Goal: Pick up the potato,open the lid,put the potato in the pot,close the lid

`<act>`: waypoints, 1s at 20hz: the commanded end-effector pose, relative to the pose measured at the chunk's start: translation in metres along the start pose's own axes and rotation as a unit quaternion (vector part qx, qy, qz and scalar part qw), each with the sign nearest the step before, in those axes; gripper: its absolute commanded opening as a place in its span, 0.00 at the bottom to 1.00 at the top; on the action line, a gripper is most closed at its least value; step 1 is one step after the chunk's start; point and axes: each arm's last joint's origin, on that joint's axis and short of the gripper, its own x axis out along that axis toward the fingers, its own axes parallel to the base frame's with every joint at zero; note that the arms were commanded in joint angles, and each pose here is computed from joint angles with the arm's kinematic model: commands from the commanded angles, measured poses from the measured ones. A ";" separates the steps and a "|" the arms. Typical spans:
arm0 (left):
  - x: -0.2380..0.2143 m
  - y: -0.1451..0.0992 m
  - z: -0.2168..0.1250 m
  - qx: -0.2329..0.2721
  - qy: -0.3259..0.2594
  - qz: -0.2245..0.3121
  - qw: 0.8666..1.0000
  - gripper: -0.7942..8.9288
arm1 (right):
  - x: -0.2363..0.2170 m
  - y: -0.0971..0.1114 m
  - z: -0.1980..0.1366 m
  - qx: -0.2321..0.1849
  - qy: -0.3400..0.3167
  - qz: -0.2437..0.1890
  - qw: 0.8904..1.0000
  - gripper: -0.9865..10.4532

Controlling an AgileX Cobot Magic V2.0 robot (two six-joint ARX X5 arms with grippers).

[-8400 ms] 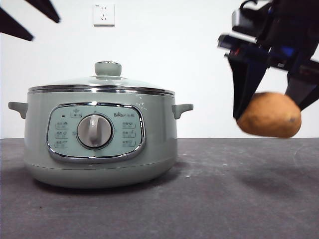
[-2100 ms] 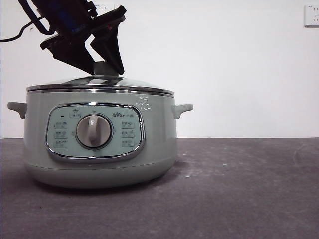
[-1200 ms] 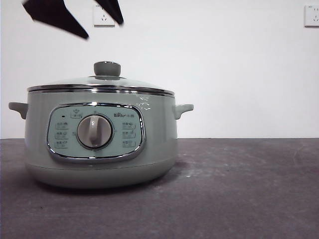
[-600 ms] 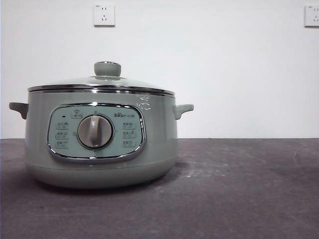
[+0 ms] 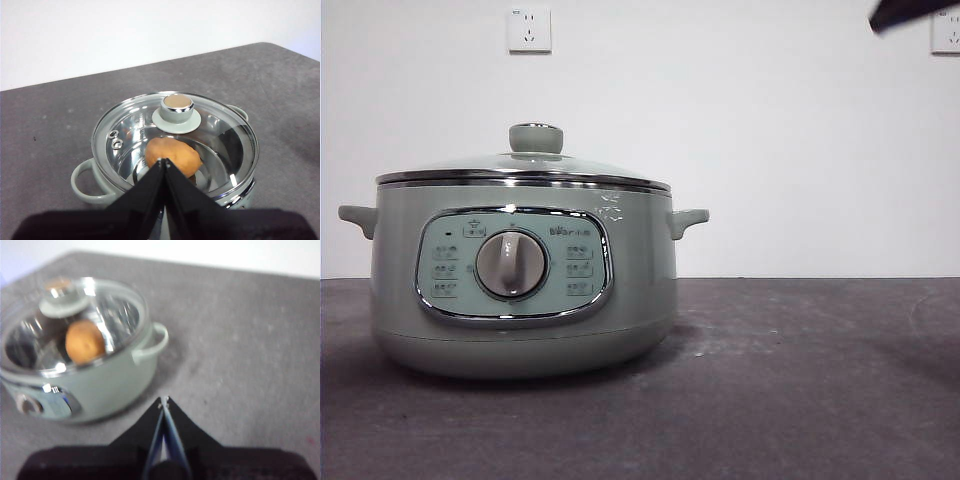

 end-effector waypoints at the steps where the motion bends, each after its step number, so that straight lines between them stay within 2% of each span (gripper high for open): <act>1: 0.001 -0.001 -0.001 -0.010 -0.003 -0.003 1.000 0.08 | 0.002 0.000 -0.003 0.005 0.010 -0.002 1.000 0.09; 13: 0.004 0.000 -0.005 -0.011 0.023 0.001 1.000 0.08 | 0.002 0.000 -0.005 0.003 0.018 -0.003 1.000 0.09; 15: 0.004 0.000 -0.006 0.003 0.032 0.002 0.999 0.08 | 0.002 0.000 -0.005 0.003 0.018 -0.003 1.000 0.09; 16: 0.003 0.001 -0.006 0.040 0.029 0.014 0.999 0.08 | 0.002 0.000 -0.005 0.003 0.018 -0.003 1.000 0.09; 20: 0.004 0.013 -0.008 0.050 -0.033 0.072 0.996 0.08 | 0.002 0.000 -0.005 0.003 0.018 -0.003 1.000 0.09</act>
